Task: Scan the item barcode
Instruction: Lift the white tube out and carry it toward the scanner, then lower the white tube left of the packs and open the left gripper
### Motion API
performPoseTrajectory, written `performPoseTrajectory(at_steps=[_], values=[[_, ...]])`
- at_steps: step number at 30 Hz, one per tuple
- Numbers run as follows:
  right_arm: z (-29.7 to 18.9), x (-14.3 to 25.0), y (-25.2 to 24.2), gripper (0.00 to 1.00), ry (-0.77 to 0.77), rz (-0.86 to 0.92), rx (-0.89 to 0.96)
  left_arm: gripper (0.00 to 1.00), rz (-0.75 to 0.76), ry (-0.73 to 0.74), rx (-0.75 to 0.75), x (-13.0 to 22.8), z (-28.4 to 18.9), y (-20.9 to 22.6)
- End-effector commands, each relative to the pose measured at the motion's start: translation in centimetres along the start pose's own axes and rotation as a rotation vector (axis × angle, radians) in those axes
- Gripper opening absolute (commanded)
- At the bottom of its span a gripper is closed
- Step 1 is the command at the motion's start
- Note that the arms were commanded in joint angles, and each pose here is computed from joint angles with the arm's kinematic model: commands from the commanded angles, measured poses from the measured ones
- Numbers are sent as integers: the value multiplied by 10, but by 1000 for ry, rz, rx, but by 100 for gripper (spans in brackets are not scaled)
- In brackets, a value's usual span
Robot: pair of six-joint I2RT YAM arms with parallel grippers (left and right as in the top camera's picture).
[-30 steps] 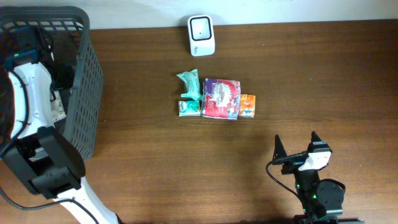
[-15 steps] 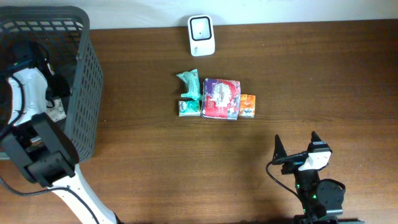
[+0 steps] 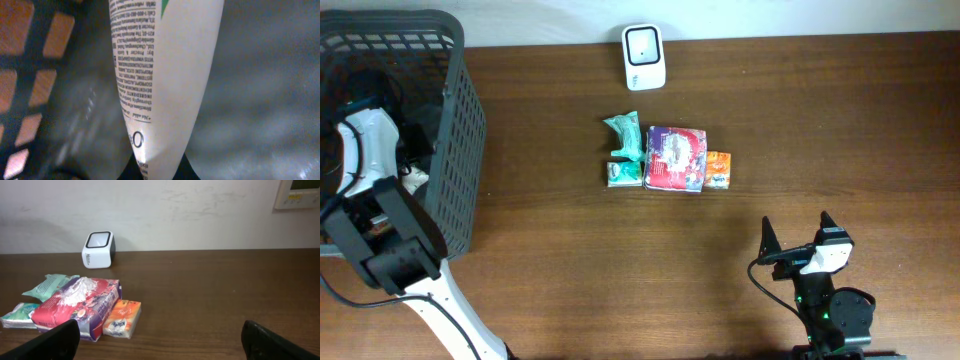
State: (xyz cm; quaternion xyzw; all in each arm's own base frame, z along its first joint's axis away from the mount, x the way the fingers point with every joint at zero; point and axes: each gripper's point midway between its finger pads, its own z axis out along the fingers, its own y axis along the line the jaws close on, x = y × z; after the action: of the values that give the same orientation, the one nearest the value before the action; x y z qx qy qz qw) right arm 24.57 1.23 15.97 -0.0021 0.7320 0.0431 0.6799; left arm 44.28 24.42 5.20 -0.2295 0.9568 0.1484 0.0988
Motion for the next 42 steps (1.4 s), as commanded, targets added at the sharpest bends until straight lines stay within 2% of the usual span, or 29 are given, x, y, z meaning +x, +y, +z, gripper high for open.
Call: performPoseTrajectory(at_steps=[1,3,6,10,14,16,18,21,25,29,34,37,42], values=[[0,3,-2,98,3,8,9,0,-74,-86,176,-13,-63,-17],[0,3,-2,99,3,8,9,0,-70,-151,329,-17,-112,-32],[0,3,-2,99,3,8,9,0,-62,-274,431,-21,-179,-34],[0,3,-2,98,3,8,9,0,-127,-417,473,-15,-257,-18],[0,3,-2,99,3,8,9,0,-147,-582,504,8,-338,1],[0,3,-2,99,3,8,9,0,-130,-608,556,29,-366,0],[0,3,-2,99,3,8,9,0,-86,-612,672,48,-390,-14],[0,3,-2,99,3,8,9,0,16,-570,856,71,-413,-51],[0,3,-2,98,3,8,9,0,159,-515,940,98,-428,-101],[0,3,-2,98,3,8,9,0,281,-509,857,115,-425,-142],[0,3,-2,99,3,8,9,0,441,-361,704,142,-366,-212],[0,3,-2,99,3,8,9,0,470,-314,539,130,-315,-238],[0,3,-2,99,3,8,9,0,497,-206,490,127,-259,-269]])
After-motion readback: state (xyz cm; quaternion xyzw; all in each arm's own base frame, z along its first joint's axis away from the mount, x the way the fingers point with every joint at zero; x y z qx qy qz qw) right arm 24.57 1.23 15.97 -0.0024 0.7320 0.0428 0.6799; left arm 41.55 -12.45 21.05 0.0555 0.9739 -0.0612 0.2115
